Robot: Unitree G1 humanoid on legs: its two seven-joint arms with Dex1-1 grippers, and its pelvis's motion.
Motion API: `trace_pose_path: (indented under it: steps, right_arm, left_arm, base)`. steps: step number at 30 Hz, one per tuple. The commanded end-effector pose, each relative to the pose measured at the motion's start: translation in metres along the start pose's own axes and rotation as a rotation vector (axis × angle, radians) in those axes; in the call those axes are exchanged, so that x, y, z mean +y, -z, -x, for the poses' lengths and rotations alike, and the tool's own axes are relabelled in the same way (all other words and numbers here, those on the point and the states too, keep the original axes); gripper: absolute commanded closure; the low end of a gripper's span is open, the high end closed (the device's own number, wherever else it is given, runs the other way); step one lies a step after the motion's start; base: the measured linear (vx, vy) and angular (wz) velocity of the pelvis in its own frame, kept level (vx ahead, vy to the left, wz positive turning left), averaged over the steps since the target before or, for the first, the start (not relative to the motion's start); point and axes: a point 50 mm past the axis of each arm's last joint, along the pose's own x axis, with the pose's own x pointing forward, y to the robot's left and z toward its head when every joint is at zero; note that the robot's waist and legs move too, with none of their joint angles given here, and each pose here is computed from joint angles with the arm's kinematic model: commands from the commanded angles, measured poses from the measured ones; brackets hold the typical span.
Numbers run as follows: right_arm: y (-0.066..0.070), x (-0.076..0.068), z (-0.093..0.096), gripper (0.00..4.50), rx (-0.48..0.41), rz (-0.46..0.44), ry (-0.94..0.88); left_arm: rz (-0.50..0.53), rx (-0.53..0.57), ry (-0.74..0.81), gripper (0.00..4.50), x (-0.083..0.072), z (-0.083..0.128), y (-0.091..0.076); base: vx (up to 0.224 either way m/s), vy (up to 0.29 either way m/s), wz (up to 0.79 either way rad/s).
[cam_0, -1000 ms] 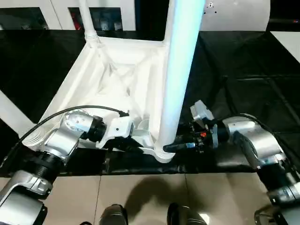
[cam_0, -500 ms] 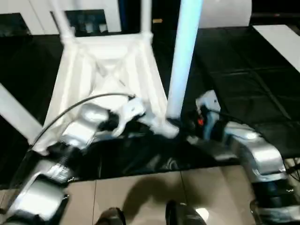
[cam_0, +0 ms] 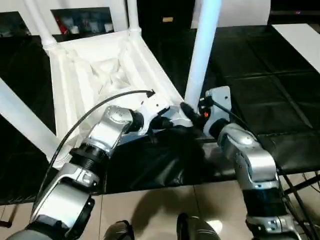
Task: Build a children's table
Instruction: Rotate leg to tighten
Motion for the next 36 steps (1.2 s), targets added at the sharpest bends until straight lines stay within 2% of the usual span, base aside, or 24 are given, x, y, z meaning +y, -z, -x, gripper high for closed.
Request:
trace_pose_path:
  steps: [1, 3, 4, 5, 6, 10, 13, 16, 17, 19, 24, 31, 32, 36]
  right_arm:
    - [-0.003, 0.014, 0.002, 1.33, -0.043, -0.001, -0.141]
    - [-0.005, 0.007, 0.009, 1.28, -0.06, 0.031, -0.18]
    - [-0.007, -0.001, 0.018, 1.14, -0.066, 0.086, -0.248]
    - [-0.007, -0.001, 0.018, 0.99, -0.066, 0.086, -0.248]
    - [-0.008, -0.006, 0.024, 0.86, -0.06, 0.122, -0.302]
    - [-0.011, -0.017, 0.034, 0.68, -0.034, 0.177, -0.421]
    - [-0.012, -0.02, 0.041, 0.68, 0.009, 0.233, -0.559]
    - [-0.011, -0.018, 0.047, 0.68, 0.066, 0.253, -0.739]
    - [-0.01, -0.018, 0.047, 0.84, 0.095, 0.261, -0.809]
    - [-0.01, -0.019, 0.047, 0.84, 0.105, 0.258, -0.838]
    - [-0.011, -0.019, 0.041, 1.37, 0.139, 0.241, -0.927]
    - [-0.011, -0.016, 0.039, 1.8, 0.2, 0.231, -1.057]
    - [-0.011, -0.016, 0.039, 1.97, 0.201, 0.23, -1.061]
    - [-0.012, -0.016, 0.038, 2.1, 0.204, 0.228, -1.072]
  left_arm:
    - [-0.058, -0.049, 0.046, 4.5, -0.007, -0.001, -0.006]
    - [-0.089, -0.059, 0.079, 4.5, -0.008, 0.003, -0.003]
    - [-0.141, -0.073, 0.14, 4.5, -0.01, 0.009, 0.001]
    - [-0.141, -0.073, 0.14, 4.5, -0.01, 0.009, 0.001]
    - [-0.183, -0.079, 0.185, 4.5, -0.013, 0.013, 0.003]
    - [-0.229, -0.108, 0.289, 4.5, -0.017, 0.021, 0.005]
    - [-0.253, -0.117, 0.394, 4.5, -0.02, 0.029, 0.006]
    - [-0.294, -0.071, 0.49, 4.5, -0.022, 0.035, 0.012]
    - [-0.321, -0.048, 0.528, 4.5, -0.022, 0.038, 0.013]
    - [-0.336, -0.038, 0.547, 4.5, -0.022, 0.039, 0.014]
    - [-0.382, -0.011, 0.608, 4.5, -0.023, 0.042, 0.013]
    - [-0.403, 0.001, 0.625, 4.5, -0.019, 0.043, 0.012]
    - [-0.404, 0.002, 0.625, 4.5, -0.019, 0.043, 0.013]
    - [-0.402, 0.002, 0.626, 4.5, -0.019, 0.043, 0.013]
  base:
    - [0.0, 0.0, 0.0]
    - [0.0, 0.0, 0.0]
    - [0.0, 0.0, 0.0]
    - [0.0, 0.0, 0.0]
    - [0.0, 0.0, 0.0]
    - [0.0, 0.0, 0.0]
    - [0.0, 0.0, 0.0]
    - [0.0, 0.0, 0.0]
    - [0.0, 0.0, 0.0]
    - [0.0, 0.0, 0.0]
    - [0.0, 0.0, 0.0]
    - [0.0, 0.0, 0.0]
    - [0.0, 0.0, 0.0]
    - [0.0, 0.0, 0.0]
